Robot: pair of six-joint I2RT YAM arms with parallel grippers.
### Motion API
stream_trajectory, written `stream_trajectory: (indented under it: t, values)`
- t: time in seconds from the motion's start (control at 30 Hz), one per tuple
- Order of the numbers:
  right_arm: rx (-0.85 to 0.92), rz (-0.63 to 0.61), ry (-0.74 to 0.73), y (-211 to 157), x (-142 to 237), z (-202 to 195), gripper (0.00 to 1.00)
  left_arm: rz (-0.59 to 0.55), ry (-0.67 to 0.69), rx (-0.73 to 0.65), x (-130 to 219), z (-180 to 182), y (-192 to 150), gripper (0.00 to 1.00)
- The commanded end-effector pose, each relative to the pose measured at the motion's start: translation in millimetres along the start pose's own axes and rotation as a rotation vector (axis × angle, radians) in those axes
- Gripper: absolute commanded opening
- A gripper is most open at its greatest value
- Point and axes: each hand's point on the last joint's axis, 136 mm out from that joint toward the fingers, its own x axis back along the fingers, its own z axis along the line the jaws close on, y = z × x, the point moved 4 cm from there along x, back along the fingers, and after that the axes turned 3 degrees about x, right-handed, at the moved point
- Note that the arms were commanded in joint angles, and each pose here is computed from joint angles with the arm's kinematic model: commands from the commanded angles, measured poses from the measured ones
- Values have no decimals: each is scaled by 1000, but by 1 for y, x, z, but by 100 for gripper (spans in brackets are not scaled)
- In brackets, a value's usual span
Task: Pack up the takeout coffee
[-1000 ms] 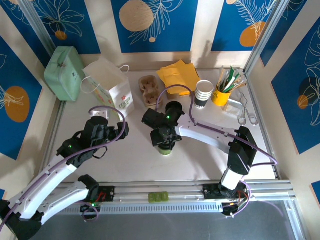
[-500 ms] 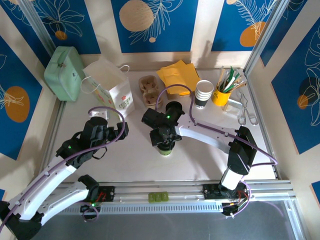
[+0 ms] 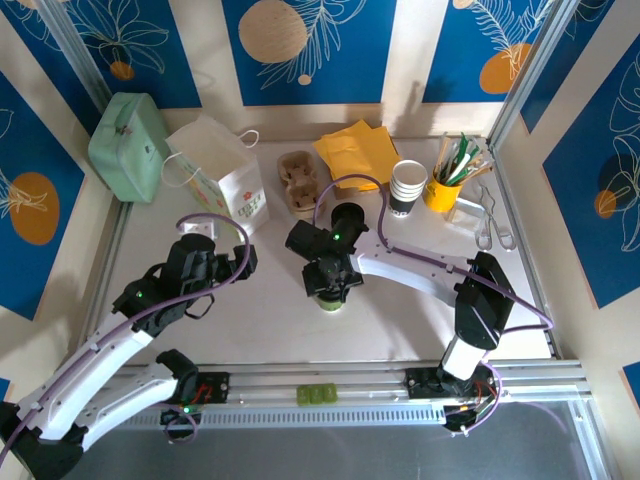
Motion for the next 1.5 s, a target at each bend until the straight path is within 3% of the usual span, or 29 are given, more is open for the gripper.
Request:
stream_trajectory:
  t: [0.0,0.4,0.83,1.1,1.47]
  values:
    - [-17,32,18,-6,-4,-1,74,0,-8,21,0,1,-1,99]
    - [-29,46,0,-5,-13,-7,79,3,-10,31,0,2,-2,99]
    - [-43,-31,-36,10,4,-38,74,-6,-7,20,1,1,2,99]
    - [-142,-67,-77,26,10,-94,74,-4,-5,17,0,1,3,99]
    - [-378,-104,-106,44,6,-199,74,-6,-9,18,0,0,6,99]
